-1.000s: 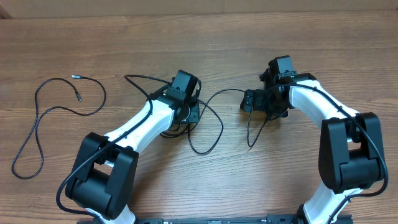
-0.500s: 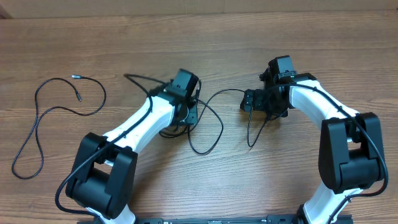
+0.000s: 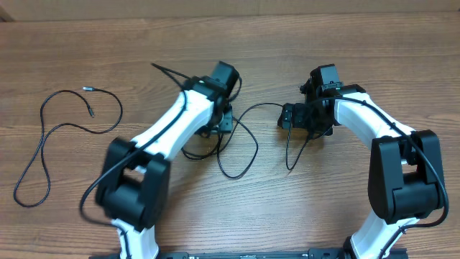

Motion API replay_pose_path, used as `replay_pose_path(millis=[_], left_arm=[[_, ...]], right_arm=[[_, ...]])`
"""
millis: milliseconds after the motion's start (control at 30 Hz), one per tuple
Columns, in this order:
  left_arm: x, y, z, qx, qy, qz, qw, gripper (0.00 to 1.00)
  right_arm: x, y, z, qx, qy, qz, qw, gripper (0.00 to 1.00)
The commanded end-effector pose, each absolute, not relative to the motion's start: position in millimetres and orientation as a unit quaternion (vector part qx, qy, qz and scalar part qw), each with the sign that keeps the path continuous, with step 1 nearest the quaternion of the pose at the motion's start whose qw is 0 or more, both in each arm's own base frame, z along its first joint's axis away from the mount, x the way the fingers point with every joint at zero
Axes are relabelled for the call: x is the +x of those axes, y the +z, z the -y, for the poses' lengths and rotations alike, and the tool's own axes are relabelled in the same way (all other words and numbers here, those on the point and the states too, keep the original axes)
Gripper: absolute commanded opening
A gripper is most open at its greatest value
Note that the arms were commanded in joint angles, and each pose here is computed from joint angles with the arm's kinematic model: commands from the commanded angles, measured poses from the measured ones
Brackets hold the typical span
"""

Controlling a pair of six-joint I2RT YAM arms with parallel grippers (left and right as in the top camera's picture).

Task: Untangle cables

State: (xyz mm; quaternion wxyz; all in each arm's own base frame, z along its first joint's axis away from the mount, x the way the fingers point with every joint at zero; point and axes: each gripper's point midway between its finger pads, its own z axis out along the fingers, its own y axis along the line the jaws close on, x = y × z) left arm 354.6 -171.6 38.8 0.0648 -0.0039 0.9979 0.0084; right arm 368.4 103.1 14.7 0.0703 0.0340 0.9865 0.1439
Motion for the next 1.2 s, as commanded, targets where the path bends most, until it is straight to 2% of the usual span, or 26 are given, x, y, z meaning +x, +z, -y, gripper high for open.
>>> replay_pose_path(millis=[0,233,333,433,567,700,833,1133,1167], left_arm=[[349.8,19.1,175.5,0.011,0.023,-0.999,0.044,0.58],[358.9,-6.0,179.8,0.011,0.023,-0.999,0.046,0.61],[363.2,-10.6,182.3,0.011,0.020,-0.998,0.052,0.53],[364.1,-10.9,184.9,0.012,0.016,-0.998,0.055,0.40],[360.4,-11.2,188.7,0.014,0.006,-0.999,0.047,0.40],[357.3,-11.5,194.5,0.015,-0.011,-0.999,0.038,0.31],[353.4,-11.4,201.5,0.026,-0.031,-0.999,0.027,0.29],[353.0,-11.4,202.0,0.071,-0.032,-0.997,0.027,0.04],[352.7,-11.4,201.9,0.073,-0.031,-0.997,0.027,0.04]], right_arm=[[369.5,18.5,-101.1,0.036,0.142,-0.986,0.078,1.00],[369.5,18.3,-101.2,0.036,0.142,-0.986,0.078,1.00],[369.5,18.5,-101.2,0.036,0.142,-0.986,0.078,1.00],[369.5,18.3,-101.1,0.036,0.142,-0.986,0.078,1.00],[369.5,18.3,-101.1,0.036,0.142,-0.986,0.078,1.00],[369.5,18.4,-101.2,0.036,0.142,-0.986,0.078,1.00],[369.5,18.5,-101.1,0.036,0.142,-0.986,0.078,1.00],[369.5,18.3,-101.1,0.036,0.142,-0.986,0.078,1.00],[369.5,18.3,-101.1,0.036,0.142,-0.986,0.078,1.00]])
